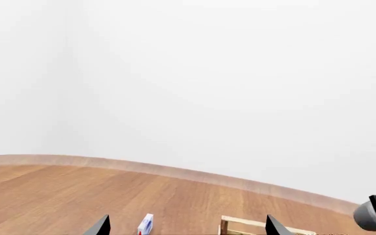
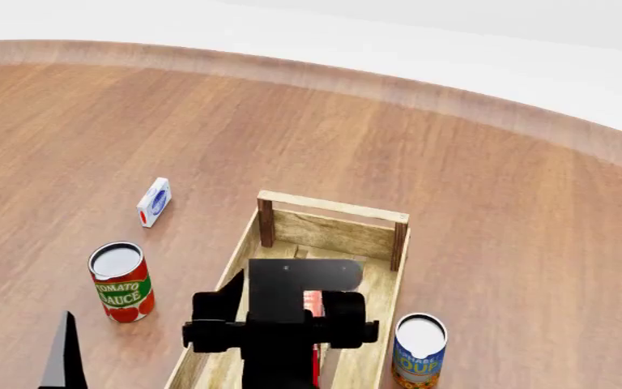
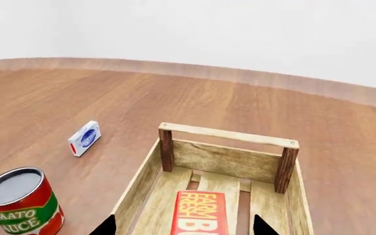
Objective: Pick up the butter and put it in the tray.
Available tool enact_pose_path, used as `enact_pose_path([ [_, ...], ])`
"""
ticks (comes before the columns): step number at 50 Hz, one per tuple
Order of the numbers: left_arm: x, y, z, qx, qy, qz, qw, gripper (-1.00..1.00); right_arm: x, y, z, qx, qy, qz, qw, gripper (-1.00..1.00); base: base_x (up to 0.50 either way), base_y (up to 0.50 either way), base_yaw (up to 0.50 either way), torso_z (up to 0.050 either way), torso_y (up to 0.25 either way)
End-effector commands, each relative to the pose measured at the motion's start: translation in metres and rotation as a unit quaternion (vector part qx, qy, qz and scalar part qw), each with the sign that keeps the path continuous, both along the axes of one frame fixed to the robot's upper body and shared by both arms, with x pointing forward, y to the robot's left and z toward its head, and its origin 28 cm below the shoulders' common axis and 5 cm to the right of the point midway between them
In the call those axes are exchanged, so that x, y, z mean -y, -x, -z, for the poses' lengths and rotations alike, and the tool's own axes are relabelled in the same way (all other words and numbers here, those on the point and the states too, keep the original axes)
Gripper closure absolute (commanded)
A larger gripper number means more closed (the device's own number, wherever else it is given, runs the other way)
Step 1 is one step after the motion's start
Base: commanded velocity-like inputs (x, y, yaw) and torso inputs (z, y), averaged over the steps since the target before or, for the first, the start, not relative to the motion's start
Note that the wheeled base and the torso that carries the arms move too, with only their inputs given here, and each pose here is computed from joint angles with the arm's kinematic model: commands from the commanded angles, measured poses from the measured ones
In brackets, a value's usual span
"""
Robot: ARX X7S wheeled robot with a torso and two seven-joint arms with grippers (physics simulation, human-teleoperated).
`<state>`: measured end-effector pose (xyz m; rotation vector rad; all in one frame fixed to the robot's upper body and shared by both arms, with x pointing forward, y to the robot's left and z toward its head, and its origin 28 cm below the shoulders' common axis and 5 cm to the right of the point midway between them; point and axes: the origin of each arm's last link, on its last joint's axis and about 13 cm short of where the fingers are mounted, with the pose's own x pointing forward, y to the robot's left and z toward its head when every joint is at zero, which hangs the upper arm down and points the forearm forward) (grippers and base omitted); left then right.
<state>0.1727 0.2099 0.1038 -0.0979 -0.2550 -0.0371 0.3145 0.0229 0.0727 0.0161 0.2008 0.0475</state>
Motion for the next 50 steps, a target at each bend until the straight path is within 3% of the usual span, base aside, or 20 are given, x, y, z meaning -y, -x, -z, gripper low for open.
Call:
enact_pose_path([
  [1, 0.0, -0.002, 0.001, 0.002, -0.004, -0.002, 1.0, -1.0, 0.017, 0.024, -0.019, 0.077, -0.012, -0.02, 0.997, -1.0, 0.0, 0.0, 0.0, 0.0, 0.0],
  [3, 0.001, -0.003, 0.004, 0.0, -0.006, -0.001, 1.0, -1.0, 0.027, 0.032, -0.021, 0.135, -0.008, -0.032, 0.99, -1.0, 0.0, 0.0, 0.0, 0.0, 0.0],
  [6, 0.003, -0.003, 0.007, -0.003, -0.01, 0.001, 1.0, -1.0, 0.037, 0.04, -0.018, 0.144, -0.01, -0.016, 0.989, -1.0, 0.0, 0.0, 0.0, 0.0, 0.0],
  [8, 0.004, -0.004, 0.009, -0.007, -0.013, 0.002, 1.0, -1.0, 0.042, 0.047, -0.015, 0.159, 0.015, -0.003, 0.987, -1.0, 0.0, 0.0, 0.0, 0.0, 0.0],
  [11, 0.004, -0.004, 0.011, -0.008, -0.014, 0.004, 1.0, -1.0, 0.048, 0.055, -0.012, 0.172, 0.005, -0.001, 0.985, -1.0, 0.0, 0.0, 0.0, 0.0, 0.0],
  [13, 0.004, -0.004, 0.011, -0.008, -0.016, 0.004, 1.0, -1.0, 0.053, 0.065, -0.009, 0.192, 0.03, -0.003, 0.981, -1.0, 0.0, 0.0, 0.0, 0.0, 0.0],
  [34, 0.012, -0.003, 0.019, -0.022, -0.031, 0.016, 0.999, -1.0, 0.073, 0.136, 0.005, 0.231, 0.081, 0.008, 0.969, -1.0, 0.0, 0.0, 0.0, 0.0, 0.0],
  [43, 0.018, -0.007, 0.031, -0.037, -0.044, 0.028, 0.998, -1.0, 0.078, 0.149, 0.009, 0.24, 0.113, 0.024, 0.964, -1.0, 0.0, 0.0, 0.0, 0.0, 0.0],
  [50, 0.02, -0.01, 0.042, -0.047, -0.054, 0.033, 0.997, -1.0, 0.08, 0.151, 0.012, 0.241, 0.108, 0.034, 0.964, -1.0, 0.0, 0.0, 0.0, 0.0, 0.0],
])
